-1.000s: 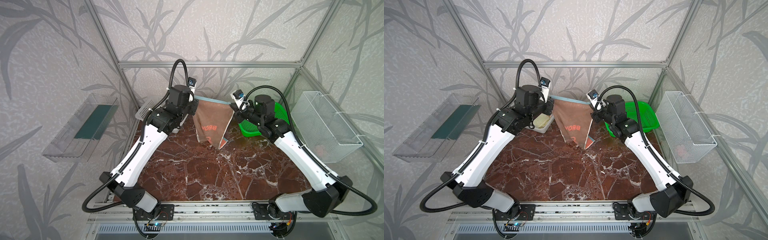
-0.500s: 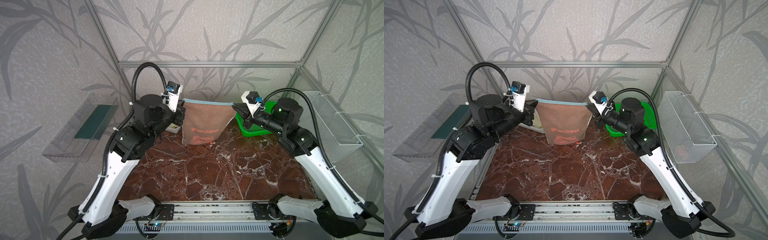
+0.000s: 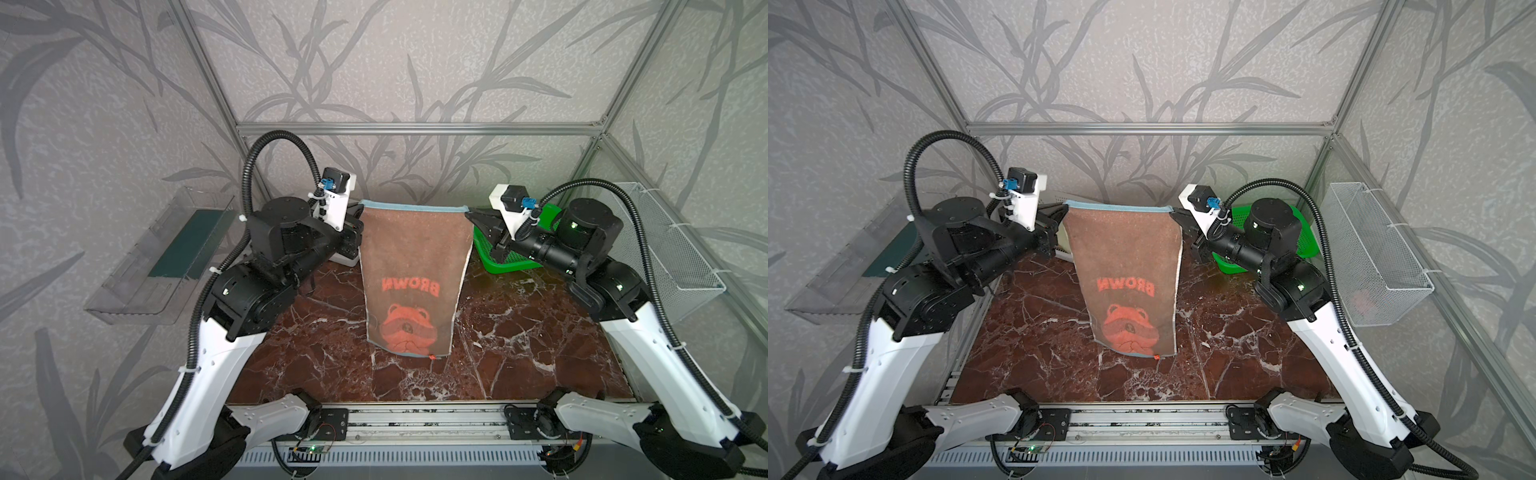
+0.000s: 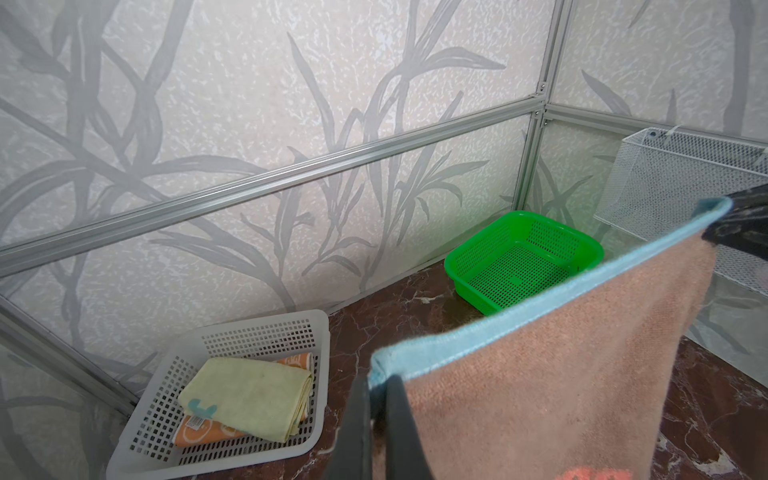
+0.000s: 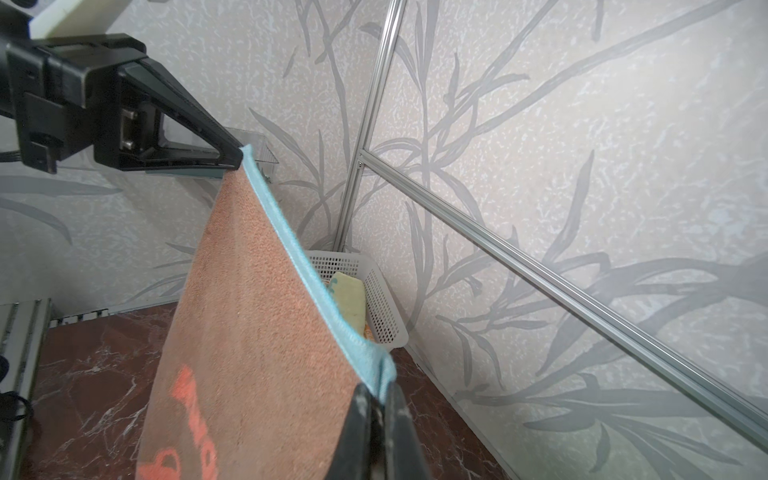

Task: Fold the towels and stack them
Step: 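Lift the pink-brown towel up by its edge with both grippers, then lower the towel onto the table with both grippers, folding it over itself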

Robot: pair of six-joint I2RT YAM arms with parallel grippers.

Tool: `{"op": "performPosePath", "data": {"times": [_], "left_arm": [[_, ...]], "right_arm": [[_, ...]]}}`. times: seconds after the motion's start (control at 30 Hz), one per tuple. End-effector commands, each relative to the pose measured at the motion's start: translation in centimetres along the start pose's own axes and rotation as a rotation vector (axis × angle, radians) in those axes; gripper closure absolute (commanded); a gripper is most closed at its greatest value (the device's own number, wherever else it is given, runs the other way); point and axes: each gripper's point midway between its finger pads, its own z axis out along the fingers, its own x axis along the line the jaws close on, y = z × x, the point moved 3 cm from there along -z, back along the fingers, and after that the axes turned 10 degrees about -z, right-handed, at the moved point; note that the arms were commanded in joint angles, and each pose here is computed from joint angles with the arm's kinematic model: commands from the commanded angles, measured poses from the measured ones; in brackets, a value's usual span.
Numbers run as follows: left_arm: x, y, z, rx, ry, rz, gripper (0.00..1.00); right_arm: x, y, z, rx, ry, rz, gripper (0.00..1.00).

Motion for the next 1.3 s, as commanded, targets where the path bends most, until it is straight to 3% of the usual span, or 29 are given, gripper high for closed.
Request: {"op": "performPosePath", "data": {"times": [0.0,0.4,0.7,1.0,1.27], "left_arm": [[1.2,-1.6,3.0,0.060,0.098,0.019,1.00],[7.1,-8.3,19.3,0.289,0.274,0.010,1.00],[9.7,-14.1,29.6,0.404,0.299,0.050,1.00],[10.9,-19.5,32.6,0.490,0.348,0.066,1.00],[10.0,-21.2,31.0,0.501,0.315,0.055,1.00]], "right_arm": [[-1.9,-2.9,1.9,0.103,-0.105,-0.034,1.00],[-7.5,-16.2,10.2,0.313,-0.184,0.061,1.00],[-7.0,-25.6,15.8,0.408,-0.124,0.049,1.00],[-5.0,-31.7,17.0,0.398,-0.083,0.022,1.00],[-2.9,-32.2,15.4,0.391,-0.021,-0.013,1.00]]}}
